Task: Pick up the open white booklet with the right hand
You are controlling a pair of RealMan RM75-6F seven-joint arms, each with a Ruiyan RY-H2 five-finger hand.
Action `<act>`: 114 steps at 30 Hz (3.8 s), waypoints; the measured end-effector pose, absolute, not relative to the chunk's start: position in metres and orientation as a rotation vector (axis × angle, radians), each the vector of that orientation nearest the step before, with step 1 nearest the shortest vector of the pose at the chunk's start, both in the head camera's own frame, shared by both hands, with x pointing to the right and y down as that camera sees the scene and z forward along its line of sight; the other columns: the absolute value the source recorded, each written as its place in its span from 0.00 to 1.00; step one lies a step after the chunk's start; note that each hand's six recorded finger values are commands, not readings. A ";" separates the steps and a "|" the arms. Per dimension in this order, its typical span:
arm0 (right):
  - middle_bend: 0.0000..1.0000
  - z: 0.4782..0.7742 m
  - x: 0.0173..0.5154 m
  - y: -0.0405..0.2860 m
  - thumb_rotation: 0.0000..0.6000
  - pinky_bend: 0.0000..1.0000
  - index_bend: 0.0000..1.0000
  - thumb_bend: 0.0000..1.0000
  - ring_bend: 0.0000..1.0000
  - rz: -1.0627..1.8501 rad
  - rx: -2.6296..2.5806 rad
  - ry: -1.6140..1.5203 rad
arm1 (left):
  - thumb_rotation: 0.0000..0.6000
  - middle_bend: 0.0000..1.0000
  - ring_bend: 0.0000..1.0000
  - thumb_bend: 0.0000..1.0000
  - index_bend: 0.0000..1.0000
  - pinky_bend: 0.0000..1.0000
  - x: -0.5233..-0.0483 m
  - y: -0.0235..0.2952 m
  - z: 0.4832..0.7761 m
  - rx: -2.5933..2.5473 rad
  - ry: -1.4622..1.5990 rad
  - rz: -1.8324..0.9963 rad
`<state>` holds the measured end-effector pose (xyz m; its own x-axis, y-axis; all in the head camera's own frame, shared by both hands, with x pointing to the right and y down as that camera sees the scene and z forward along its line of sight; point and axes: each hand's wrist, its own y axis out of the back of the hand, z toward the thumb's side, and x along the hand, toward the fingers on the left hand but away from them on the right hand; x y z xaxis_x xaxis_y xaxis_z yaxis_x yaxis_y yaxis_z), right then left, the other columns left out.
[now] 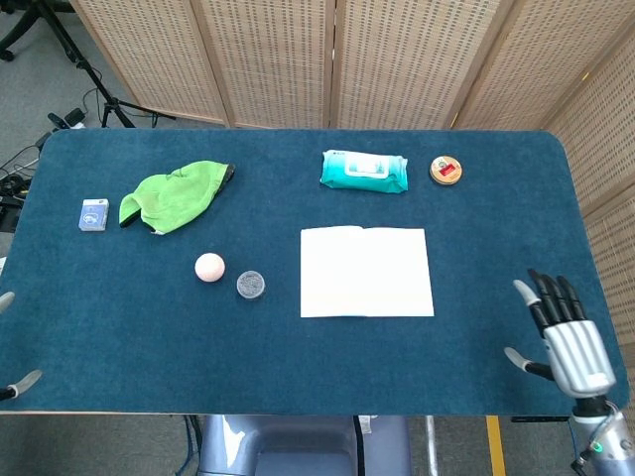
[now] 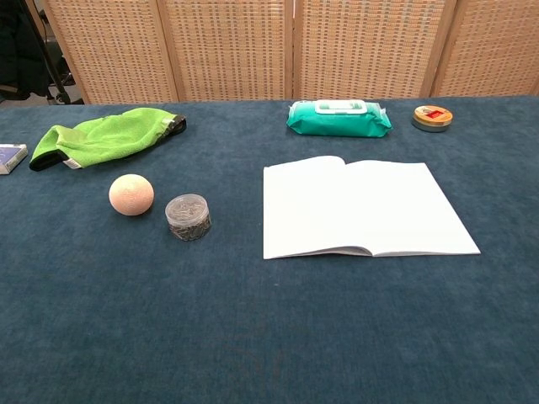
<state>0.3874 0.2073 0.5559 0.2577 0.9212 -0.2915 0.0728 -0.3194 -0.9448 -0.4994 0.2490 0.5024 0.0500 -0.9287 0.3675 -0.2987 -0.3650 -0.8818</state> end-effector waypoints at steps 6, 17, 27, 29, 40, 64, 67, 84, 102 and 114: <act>0.00 0.590 0.325 0.178 1.00 0.00 0.00 0.00 0.00 1.107 -1.696 -0.699 | 1.00 0.00 0.00 0.00 0.00 0.00 -0.502 0.243 0.506 -1.727 1.242 -1.360; 0.00 0.639 0.245 0.161 1.00 0.00 0.00 0.05 0.00 1.129 -1.693 -0.495 | 1.00 0.00 0.00 0.00 0.00 0.00 -0.505 0.236 0.508 -1.731 1.255 -1.379; 0.00 0.659 0.204 0.164 1.00 0.00 0.00 0.08 0.00 1.141 -1.615 -0.421 | 1.00 0.00 0.00 0.00 0.00 0.00 -0.506 0.235 0.508 -1.747 1.249 -1.372; 0.00 0.665 0.193 0.166 1.00 0.00 0.00 0.10 0.00 1.148 -1.610 -0.408 | 1.00 0.00 0.00 0.00 0.00 0.00 -0.505 0.235 0.508 -1.747 1.246 -1.373; 0.00 0.683 0.156 0.168 1.00 0.00 0.00 0.10 0.00 1.156 -1.607 -0.355 | 1.00 0.00 0.00 0.00 0.00 0.00 -0.506 0.235 0.509 -1.752 1.252 -1.380; 0.00 0.711 0.123 0.160 1.00 0.00 0.00 0.13 0.00 1.231 -1.624 -0.356 | 1.00 0.00 0.00 0.00 0.00 0.00 -0.517 0.229 0.509 -1.757 1.288 -1.401; 0.00 0.711 0.119 0.161 1.00 0.00 0.00 0.13 0.00 1.231 -1.631 -0.360 | 1.00 0.00 0.00 0.00 0.00 0.00 -0.517 0.229 0.509 -1.759 1.288 -1.399; 0.00 0.717 0.100 0.160 1.00 0.00 0.00 0.16 0.00 1.236 -1.610 -0.359 | 1.00 0.00 0.00 0.00 0.00 0.00 -0.519 0.228 0.508 -1.766 1.298 -1.394; 0.00 0.725 0.091 0.157 1.00 0.00 0.00 0.47 0.00 1.240 -1.580 -0.392 | 1.00 0.00 0.00 0.00 0.00 0.00 -0.521 0.228 0.507 -1.779 1.307 -1.389; 0.00 0.722 0.092 0.153 1.00 0.00 0.07 0.62 0.00 1.221 -1.575 -0.430 | 1.00 0.00 0.00 0.00 0.00 0.00 -0.521 0.228 0.507 -1.783 1.304 -1.387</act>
<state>0.0925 0.1527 0.7220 0.4149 0.7708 -0.4834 -0.2983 -0.3867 -0.8726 -0.5214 0.2280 0.5068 0.0083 -0.9062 0.4228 -0.3661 -0.3962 -0.8420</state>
